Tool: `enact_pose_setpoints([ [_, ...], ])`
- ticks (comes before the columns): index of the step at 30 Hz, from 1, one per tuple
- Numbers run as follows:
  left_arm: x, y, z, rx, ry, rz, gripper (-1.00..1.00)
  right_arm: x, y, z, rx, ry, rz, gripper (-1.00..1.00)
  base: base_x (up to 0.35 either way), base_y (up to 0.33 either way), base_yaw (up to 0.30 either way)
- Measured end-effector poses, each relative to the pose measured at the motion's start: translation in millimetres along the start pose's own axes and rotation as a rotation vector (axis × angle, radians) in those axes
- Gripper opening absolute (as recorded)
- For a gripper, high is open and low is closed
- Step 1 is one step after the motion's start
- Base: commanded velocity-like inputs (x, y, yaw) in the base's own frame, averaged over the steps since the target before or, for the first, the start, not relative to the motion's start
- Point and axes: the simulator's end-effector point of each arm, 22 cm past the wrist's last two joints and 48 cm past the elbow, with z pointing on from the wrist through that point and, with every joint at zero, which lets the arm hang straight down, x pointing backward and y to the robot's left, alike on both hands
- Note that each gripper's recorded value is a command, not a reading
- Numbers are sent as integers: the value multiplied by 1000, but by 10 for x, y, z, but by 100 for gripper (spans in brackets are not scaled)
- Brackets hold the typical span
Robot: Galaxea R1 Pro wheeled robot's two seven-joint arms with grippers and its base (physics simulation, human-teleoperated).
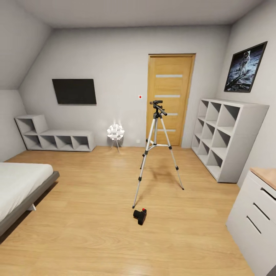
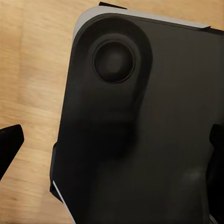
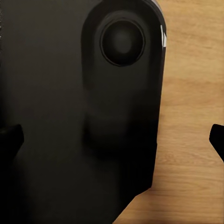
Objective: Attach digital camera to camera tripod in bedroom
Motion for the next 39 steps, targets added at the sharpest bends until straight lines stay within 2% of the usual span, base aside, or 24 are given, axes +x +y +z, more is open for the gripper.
enact_pose_setpoints([
  [8, 0, 1, 0, 0, 0, 0, 100, 2, 3, 0, -2, 1, 1, 100, 1, 0, 0],
  [25, -1, 3, -1, 1, 0, 4, 100, 2, 11, -1, -6, 0, -1, 100, 138, 0, 0],
  [39, 2, 2, -1, 1, 1, 5, 100, 0, 6, -1, -3, -1, -1, 100, 263, 0, 0],
])
